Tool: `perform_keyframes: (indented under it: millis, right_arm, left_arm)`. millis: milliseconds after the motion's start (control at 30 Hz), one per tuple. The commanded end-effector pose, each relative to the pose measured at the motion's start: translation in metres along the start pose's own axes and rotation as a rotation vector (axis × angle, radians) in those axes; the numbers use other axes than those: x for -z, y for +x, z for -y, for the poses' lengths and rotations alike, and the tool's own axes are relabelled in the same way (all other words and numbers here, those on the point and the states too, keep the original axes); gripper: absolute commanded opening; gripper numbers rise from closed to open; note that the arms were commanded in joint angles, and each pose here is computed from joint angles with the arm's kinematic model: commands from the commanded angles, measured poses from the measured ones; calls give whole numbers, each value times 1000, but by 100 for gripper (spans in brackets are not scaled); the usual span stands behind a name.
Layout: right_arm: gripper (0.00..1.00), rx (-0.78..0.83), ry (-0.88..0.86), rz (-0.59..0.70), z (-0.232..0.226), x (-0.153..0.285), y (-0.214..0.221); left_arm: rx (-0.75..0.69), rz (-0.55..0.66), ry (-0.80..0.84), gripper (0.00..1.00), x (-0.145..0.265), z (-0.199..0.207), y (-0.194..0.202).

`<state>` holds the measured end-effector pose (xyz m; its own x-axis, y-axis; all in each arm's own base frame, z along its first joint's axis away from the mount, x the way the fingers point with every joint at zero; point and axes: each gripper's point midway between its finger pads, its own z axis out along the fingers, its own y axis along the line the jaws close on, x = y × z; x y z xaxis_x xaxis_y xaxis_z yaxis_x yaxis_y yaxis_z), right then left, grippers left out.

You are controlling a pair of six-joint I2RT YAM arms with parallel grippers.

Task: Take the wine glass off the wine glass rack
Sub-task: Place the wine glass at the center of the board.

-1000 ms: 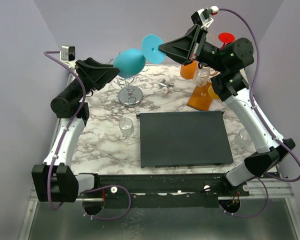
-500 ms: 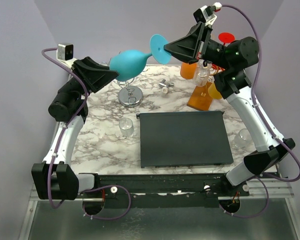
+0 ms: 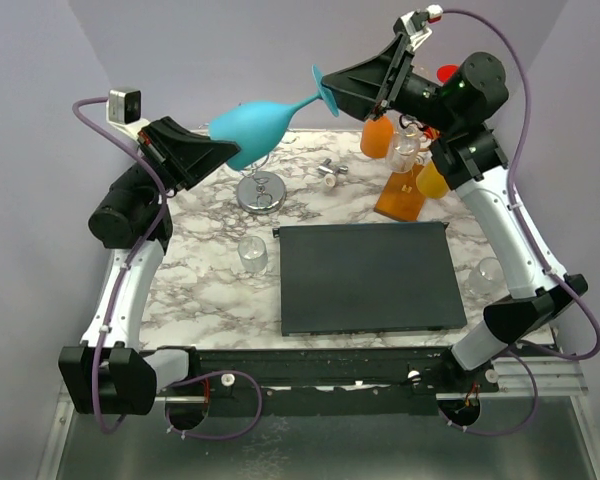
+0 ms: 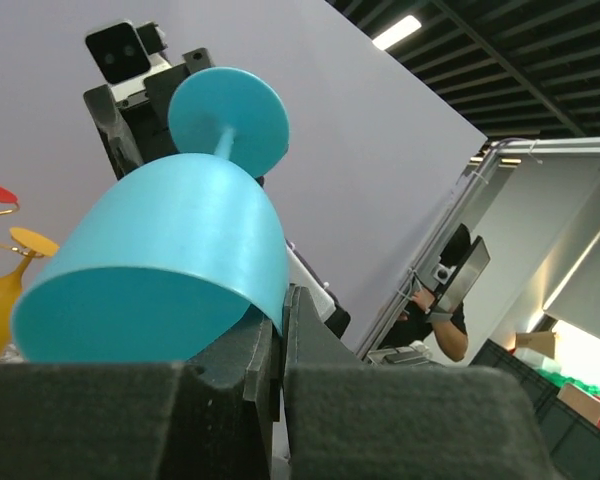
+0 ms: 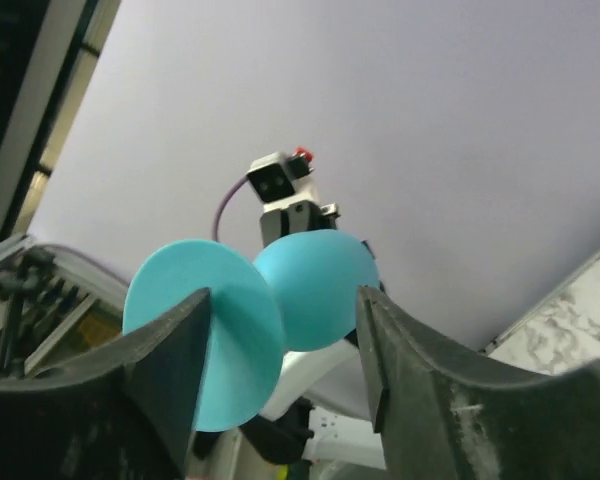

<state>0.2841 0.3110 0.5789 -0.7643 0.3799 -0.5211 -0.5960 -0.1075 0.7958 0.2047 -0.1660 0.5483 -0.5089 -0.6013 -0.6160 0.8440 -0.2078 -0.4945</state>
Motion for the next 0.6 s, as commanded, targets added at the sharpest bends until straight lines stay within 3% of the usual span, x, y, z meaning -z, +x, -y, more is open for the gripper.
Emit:
perform_keyframes:
  millis: [0,67,267,567]
  right_arm:
    - [75,159,223,133,23,8,-23]
    - [99,209,301,197,28,16,-34]
    - [100,314,472,291,45,38,-50]
    - [100,394,609,270,75,55,-48]
  left_arm:
    - [-66,11,-145,0,-6,-11,-7]
    - [-98,38,-256,0,-6,-19,-14]
    - [-207,192,-705,0,20,-40,-45]
    - [-319,363,-1319,0,108,-39,-74]
